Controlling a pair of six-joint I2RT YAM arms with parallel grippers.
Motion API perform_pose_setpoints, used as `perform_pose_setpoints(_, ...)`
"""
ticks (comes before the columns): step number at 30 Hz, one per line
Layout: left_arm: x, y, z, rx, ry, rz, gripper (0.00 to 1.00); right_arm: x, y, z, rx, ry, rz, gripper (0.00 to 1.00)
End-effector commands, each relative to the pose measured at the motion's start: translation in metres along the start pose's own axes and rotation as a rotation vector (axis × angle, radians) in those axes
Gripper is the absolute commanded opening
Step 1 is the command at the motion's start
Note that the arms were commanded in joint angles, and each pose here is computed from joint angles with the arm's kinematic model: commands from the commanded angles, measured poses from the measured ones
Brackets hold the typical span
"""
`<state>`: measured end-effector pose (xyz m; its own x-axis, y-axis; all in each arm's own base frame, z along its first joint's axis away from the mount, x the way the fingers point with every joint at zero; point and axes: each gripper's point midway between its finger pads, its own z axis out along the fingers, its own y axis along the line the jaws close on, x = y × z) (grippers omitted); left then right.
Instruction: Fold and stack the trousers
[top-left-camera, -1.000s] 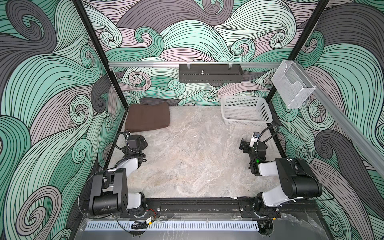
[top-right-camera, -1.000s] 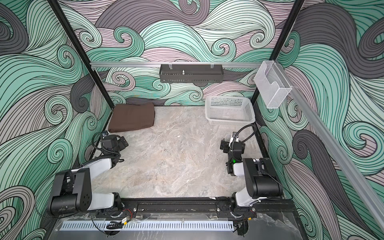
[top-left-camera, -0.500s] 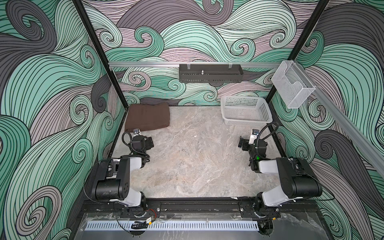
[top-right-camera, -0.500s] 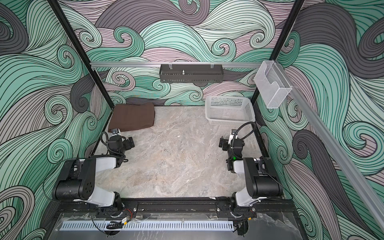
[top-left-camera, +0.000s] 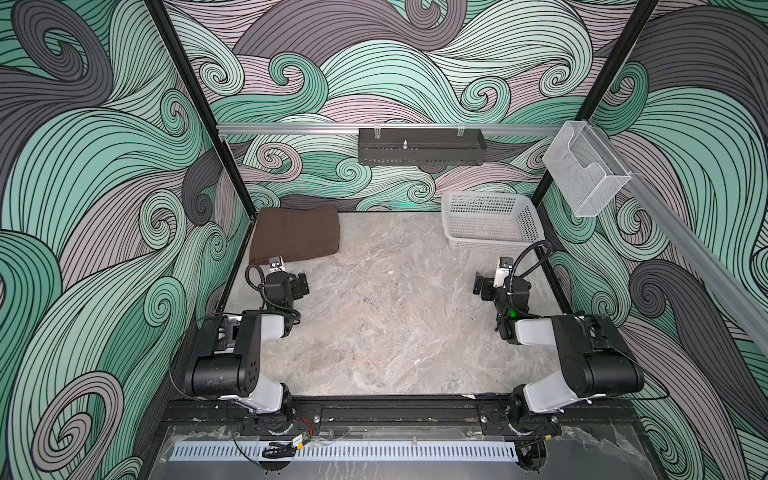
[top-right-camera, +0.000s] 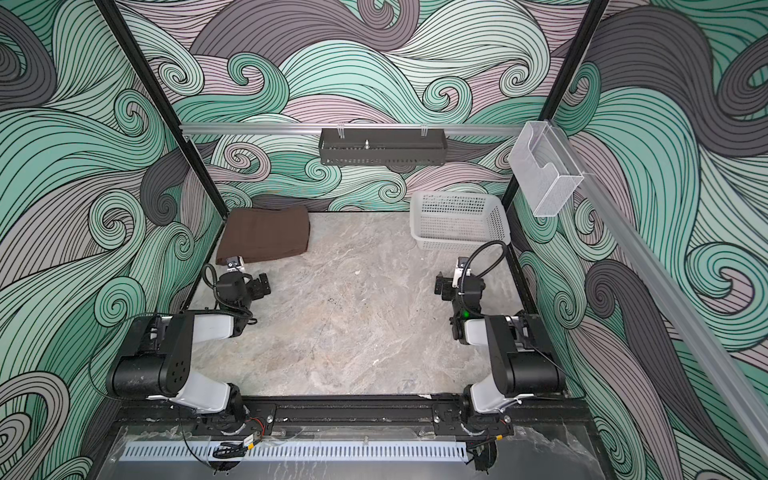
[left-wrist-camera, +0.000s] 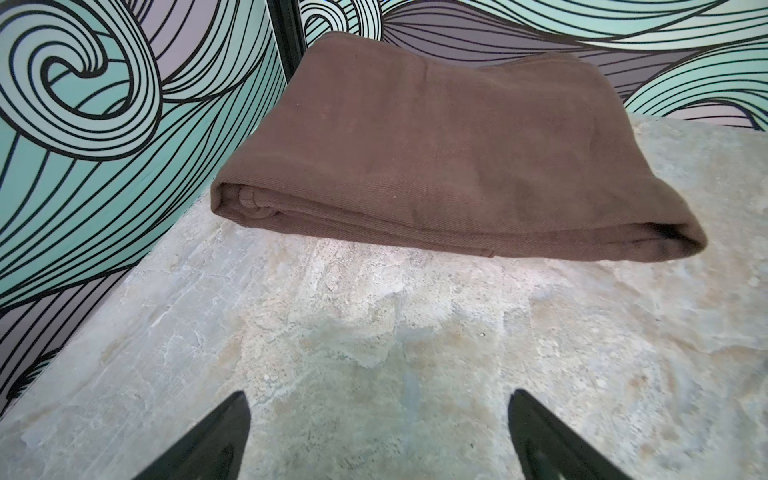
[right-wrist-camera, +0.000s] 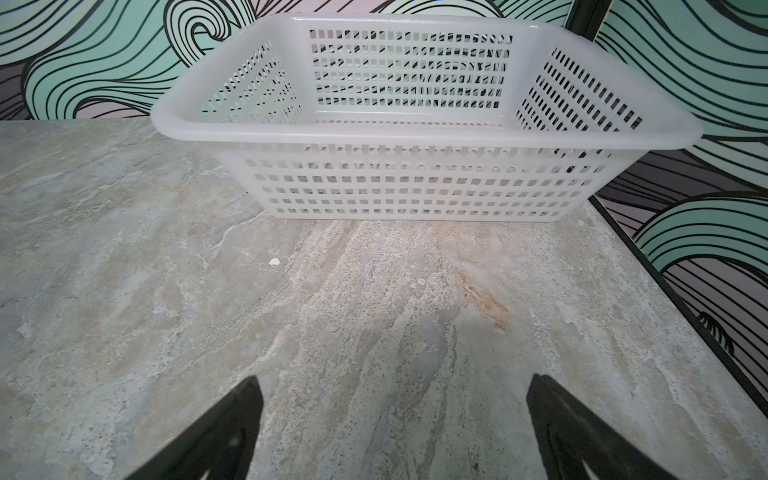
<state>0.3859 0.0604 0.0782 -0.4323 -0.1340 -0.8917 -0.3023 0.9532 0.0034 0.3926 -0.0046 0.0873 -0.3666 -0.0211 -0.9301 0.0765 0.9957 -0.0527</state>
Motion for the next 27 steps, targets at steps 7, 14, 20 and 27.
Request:
perform_pose_setpoints(7,-0.0084,-0.0039,-0.0002,0.011,-0.031,0.011,0.99,-0.0066,-0.0008,0.0027,0.012,-0.01,-0.01,0.99)
perform_pose_setpoints(14,-0.0079,-0.0038,-0.0002,0.011,-0.029,0.01,0.99,-0.0063,-0.0017,0.0029,0.011,-0.009,-0.007,0.99)
perform_pose_setpoints(20,-0.0079,-0.0039,-0.0002,0.011,-0.029,0.011,0.99,-0.0052,-0.0014,0.003,0.01,-0.005,-0.007,0.99)
perform_pose_setpoints(27,-0.0078,-0.0039,-0.0002,0.011,-0.028,0.01,0.99,-0.006,-0.0009,0.0038,0.008,-0.004,-0.007,0.99)
